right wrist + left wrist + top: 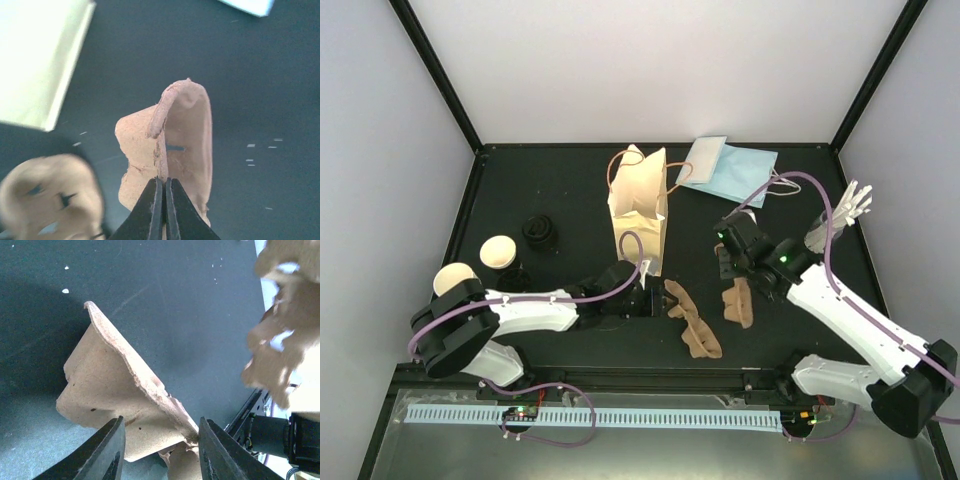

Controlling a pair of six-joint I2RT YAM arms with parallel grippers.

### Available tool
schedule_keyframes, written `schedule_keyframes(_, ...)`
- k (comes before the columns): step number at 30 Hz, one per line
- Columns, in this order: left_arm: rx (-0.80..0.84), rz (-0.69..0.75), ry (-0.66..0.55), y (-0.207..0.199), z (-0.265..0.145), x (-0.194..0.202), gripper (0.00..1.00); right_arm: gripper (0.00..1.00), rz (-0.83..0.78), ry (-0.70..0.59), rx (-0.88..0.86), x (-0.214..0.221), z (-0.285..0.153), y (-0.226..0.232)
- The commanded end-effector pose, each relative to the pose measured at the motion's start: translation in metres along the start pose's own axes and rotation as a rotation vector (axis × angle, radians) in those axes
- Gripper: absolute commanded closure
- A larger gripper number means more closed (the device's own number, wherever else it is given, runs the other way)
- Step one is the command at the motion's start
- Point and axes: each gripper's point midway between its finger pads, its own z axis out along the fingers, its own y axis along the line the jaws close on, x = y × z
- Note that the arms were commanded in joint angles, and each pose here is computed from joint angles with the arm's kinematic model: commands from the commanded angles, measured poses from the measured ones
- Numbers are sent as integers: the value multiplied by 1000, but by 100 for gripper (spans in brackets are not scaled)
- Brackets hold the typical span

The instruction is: Pack the takeout coffee

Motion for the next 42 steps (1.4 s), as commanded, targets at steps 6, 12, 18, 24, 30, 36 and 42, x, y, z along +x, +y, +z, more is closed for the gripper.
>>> schedule_keyframes(6,-55,12,-3,24,-16,14,60,99,8,27,725,-26,2,-109)
schedule_keyframes(12,-24,12,-3,22,-22,19,59,58,42,181,670,-15,65,-101)
schedule_keyframes(18,-12,42,-32,16,-37,15,58,60,-56,165,325,2,60,-44)
schedule_keyframes(24,-40,88,-84,19,-57,10,55,58,-123,42,-1,7,20,12)
schedule_keyframes(30,-60,105,-88,23,-73,13,51,56,-88,-130,-74,-9,-3,13)
schedule_keyframes(36,25,47,-32,22,-72,37,47,18,-198,-157,-283,2,-10,43)
schedule_keyframes(42,71,11,20,10,-58,60,45,4,-218,-232,-409,-8,-20,65)
